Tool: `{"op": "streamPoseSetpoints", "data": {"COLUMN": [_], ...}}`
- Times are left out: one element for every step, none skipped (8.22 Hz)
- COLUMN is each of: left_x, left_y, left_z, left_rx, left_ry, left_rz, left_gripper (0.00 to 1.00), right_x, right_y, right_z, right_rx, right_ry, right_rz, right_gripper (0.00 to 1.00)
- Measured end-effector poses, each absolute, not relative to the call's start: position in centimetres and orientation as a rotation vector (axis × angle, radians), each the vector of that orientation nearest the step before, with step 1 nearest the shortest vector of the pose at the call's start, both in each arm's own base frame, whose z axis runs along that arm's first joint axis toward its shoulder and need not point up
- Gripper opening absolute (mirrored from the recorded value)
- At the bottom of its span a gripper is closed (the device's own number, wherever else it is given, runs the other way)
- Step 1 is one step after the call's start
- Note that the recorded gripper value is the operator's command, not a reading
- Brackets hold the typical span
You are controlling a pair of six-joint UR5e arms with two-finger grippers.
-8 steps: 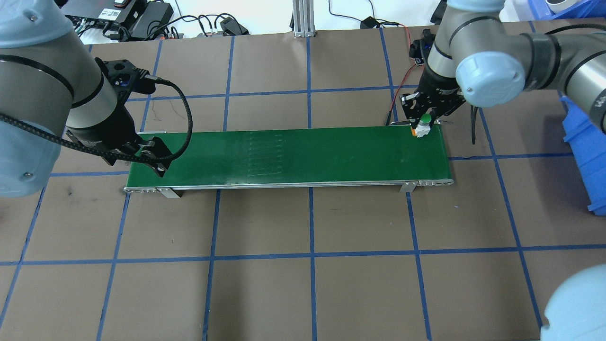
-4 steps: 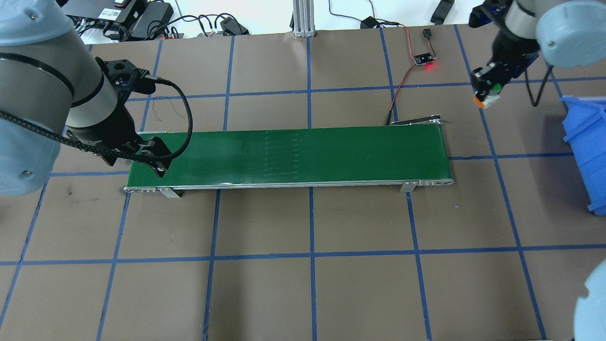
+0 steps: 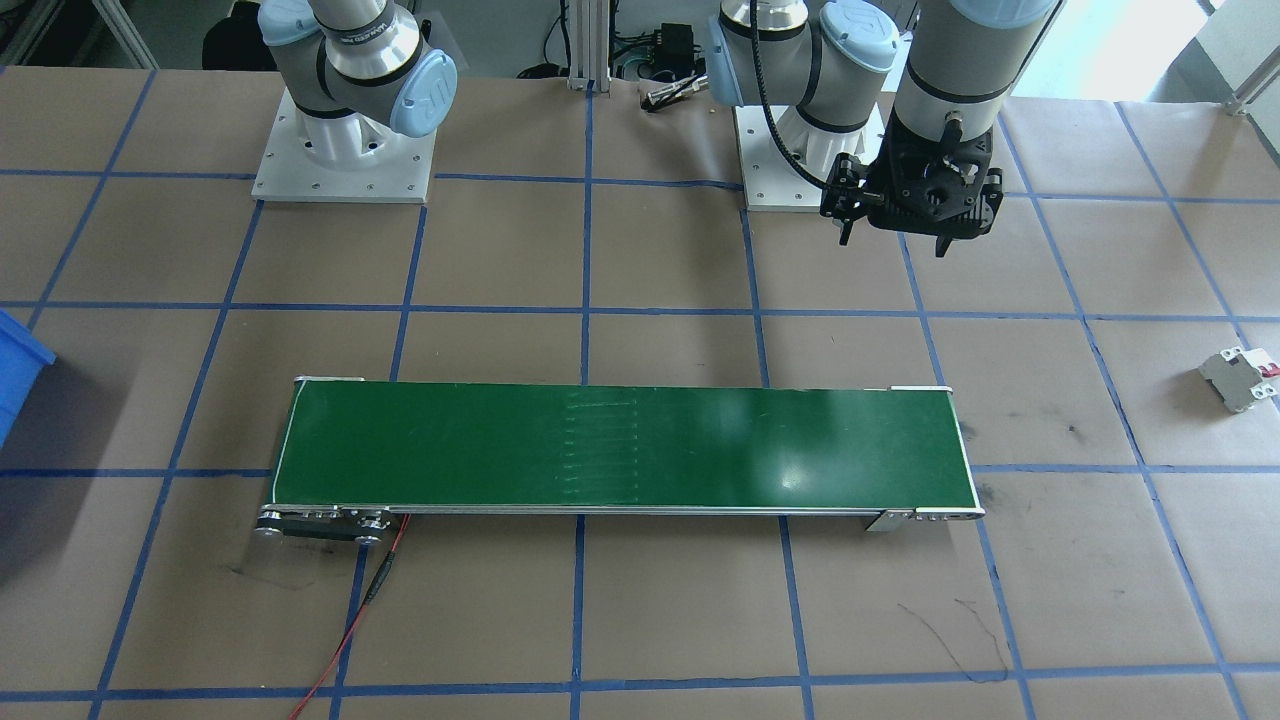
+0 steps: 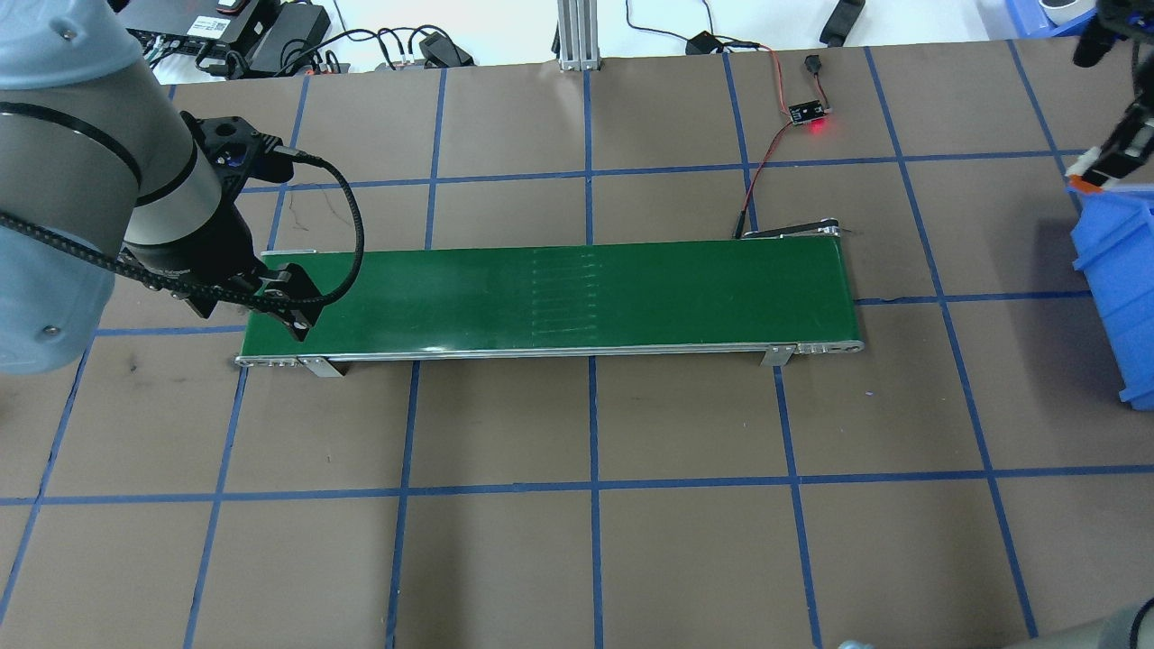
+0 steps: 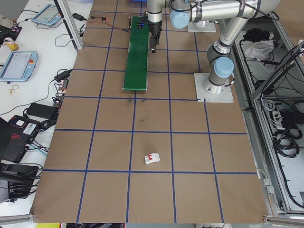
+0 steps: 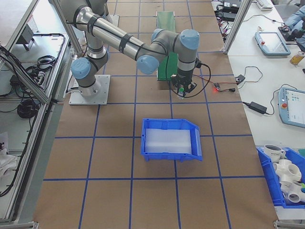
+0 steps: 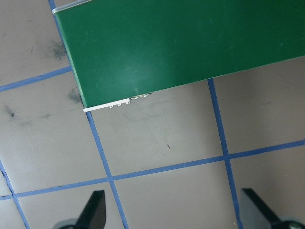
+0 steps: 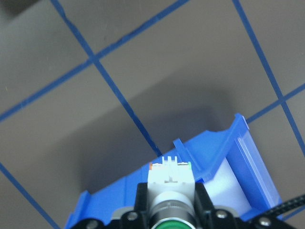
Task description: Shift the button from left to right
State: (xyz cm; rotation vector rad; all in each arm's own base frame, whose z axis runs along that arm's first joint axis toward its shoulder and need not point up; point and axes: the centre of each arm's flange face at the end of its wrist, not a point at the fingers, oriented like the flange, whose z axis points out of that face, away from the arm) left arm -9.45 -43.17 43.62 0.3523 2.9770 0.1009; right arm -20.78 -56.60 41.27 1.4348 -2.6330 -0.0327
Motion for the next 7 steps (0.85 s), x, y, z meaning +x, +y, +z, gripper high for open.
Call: {"op": "streamPoseSetpoints", "data": {"left_x": [-9.4,-9.4,-9.4,-9.4,-9.4,-9.4,-9.4], "left_y": [-43.2,-43.3,-43.3,-43.3,-43.3,-43.3,-43.4], "left_z": [43.6,43.5,43.5,43.5,43.6,43.7,43.6], "left_rx": [0.354,0.353,0.352,0.351,0.348,0.344,0.329], "left_ry": [2.971,2.967,2.966,2.966,2.970,2.971,2.972], "left_rz": [0.101,0.100,0.098,0.098,0.094,0.090,0.082], "left_gripper": [1.00,1.00,1.00,1.00,1.00,1.00,1.00], "right_x": [-24.5,-28.4,-32.3,-35.3,-37.0,-37.9,-38.3], "right_y": [-55.6,-54.7,-54.0,-53.6,-53.4,-53.4,-53.3], "right_z": [41.0,39.7,37.1,34.4,31.5,28.7,26.4], "right_rx": [1.552,1.628,1.678,1.727,1.763,1.790,1.803], "right_ry": [-2.551,-2.500,-2.491,-2.464,-2.454,-2.457,-2.456], "right_rz": [-0.050,-0.065,-0.086,-0.099,-0.117,-0.138,-0.156], "right_gripper": [0.00,0.00,0.00,0.00,0.00,0.00,0.67]}}
